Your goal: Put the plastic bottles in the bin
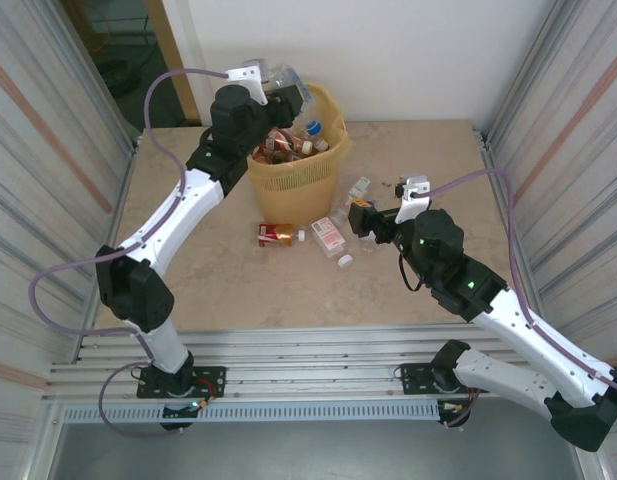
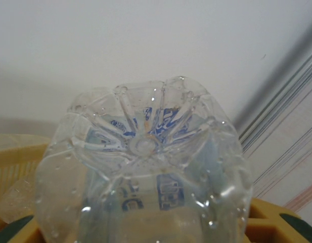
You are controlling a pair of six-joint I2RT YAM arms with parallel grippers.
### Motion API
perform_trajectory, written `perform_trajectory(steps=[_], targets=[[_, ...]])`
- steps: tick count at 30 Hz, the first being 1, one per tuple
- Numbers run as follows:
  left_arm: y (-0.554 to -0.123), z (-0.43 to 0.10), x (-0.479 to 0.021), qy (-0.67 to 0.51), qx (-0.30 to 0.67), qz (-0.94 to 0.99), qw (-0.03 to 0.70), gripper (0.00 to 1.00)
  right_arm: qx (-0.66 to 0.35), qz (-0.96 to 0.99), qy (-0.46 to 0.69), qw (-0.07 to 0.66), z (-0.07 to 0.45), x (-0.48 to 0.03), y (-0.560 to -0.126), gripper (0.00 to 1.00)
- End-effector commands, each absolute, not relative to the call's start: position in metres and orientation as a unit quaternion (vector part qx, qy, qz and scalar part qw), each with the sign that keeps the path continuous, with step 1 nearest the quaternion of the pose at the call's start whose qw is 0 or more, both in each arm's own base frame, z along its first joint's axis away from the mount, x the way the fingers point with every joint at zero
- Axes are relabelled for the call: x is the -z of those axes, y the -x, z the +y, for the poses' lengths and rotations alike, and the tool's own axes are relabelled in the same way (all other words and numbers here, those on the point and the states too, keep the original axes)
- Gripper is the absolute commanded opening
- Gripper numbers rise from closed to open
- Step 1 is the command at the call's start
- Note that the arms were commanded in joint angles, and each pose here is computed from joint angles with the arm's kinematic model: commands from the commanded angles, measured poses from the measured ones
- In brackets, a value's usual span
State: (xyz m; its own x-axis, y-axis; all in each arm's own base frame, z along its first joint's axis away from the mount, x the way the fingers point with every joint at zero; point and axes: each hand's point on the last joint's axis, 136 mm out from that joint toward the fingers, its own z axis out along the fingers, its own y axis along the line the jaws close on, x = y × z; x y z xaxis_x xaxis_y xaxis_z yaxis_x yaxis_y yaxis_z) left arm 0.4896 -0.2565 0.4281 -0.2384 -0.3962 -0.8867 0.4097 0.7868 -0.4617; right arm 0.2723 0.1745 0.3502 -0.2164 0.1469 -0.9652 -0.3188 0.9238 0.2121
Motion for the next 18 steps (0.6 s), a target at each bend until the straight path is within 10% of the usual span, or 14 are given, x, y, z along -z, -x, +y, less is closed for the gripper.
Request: perform_trajectory(steps=[1, 18], targets=[[-0.493, -0.253, -0.431, 0.014, 0.327, 0.715, 0.618, 0.31, -0.186, 0.762, 0.041, 0.619, 0.173, -0.345, -0.274, 0.98], [-0.493, -0.264, -0.367, 0.000, 0.300, 0.763, 0.572, 0.39, -0.185, 0.770, 0.042, 0.609, 0.179, -0.334, -0.280, 0.98]])
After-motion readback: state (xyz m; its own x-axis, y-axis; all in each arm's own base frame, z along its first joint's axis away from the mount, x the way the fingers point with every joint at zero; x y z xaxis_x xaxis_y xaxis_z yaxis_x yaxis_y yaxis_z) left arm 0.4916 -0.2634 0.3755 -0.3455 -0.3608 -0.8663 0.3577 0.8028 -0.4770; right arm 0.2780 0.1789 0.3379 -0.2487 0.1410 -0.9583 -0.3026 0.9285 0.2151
